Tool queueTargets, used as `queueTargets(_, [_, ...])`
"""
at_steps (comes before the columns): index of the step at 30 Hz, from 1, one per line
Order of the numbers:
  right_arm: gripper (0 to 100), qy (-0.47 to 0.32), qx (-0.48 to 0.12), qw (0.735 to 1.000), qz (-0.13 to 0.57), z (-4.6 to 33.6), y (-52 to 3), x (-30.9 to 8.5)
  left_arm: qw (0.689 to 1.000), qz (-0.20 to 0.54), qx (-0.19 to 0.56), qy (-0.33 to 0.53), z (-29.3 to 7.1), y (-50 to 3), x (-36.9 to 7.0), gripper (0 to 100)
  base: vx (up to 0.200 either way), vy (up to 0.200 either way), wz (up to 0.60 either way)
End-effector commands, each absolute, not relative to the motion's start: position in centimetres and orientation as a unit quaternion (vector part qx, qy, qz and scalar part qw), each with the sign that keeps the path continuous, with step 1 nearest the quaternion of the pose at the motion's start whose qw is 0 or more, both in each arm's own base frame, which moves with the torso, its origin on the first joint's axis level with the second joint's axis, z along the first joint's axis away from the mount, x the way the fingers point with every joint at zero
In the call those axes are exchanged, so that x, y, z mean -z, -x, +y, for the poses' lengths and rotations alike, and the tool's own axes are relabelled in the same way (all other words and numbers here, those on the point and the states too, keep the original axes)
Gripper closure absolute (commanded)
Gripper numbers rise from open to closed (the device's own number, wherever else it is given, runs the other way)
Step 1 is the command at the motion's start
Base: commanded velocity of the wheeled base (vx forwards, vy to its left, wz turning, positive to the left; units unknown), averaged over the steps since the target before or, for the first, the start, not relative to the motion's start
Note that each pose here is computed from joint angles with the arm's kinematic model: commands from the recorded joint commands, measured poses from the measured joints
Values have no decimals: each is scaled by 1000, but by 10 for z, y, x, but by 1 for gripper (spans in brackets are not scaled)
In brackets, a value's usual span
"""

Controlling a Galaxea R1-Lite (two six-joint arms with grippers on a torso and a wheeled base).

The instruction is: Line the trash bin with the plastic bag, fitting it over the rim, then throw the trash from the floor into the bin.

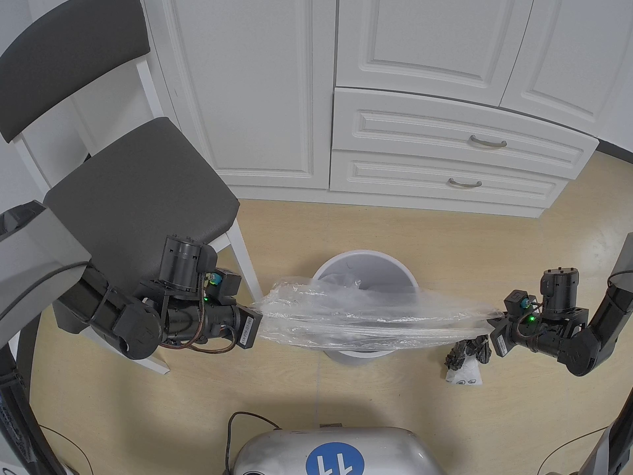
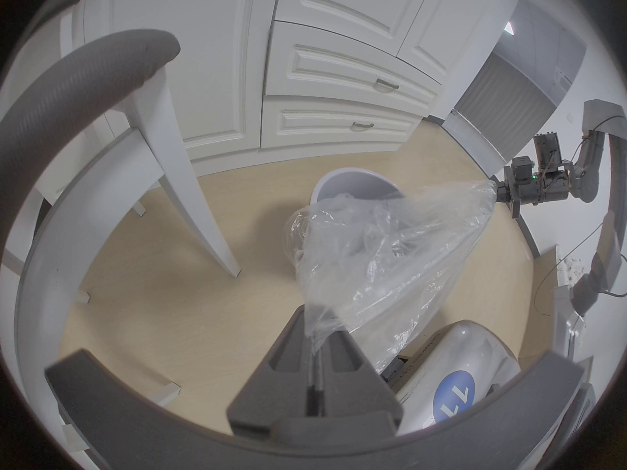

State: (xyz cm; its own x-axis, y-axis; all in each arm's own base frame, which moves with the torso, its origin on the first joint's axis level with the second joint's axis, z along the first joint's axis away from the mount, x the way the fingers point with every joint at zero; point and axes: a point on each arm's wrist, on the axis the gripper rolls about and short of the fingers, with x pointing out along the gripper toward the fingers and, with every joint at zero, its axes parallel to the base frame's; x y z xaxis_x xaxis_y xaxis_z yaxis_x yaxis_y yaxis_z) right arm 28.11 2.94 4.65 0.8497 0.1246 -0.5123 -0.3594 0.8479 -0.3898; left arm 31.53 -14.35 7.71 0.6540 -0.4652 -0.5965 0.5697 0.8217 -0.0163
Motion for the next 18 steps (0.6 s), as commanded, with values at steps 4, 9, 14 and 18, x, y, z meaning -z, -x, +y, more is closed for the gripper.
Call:
queueTargets(4, [100, 258, -131, 926, 242, 27, -275, -48, 899, 303, 294, -110, -142, -309, -77, 100, 0, 0, 0])
queueTargets(9, [100, 272, -135, 919, 252, 27, -272, -43, 890, 320, 302, -120, -145, -306, -71, 100, 0, 0, 0])
queueTargets(14, [100, 281, -147, 909, 269, 31, -273, -32, 880, 339, 309, -125, -152, -307, -59, 100, 0, 0, 0])
queueTargets(18, [100, 284, -141, 903, 290, 33, -285, -14, 868, 365, 309, -130, -163, -317, -31, 100, 0, 0, 0])
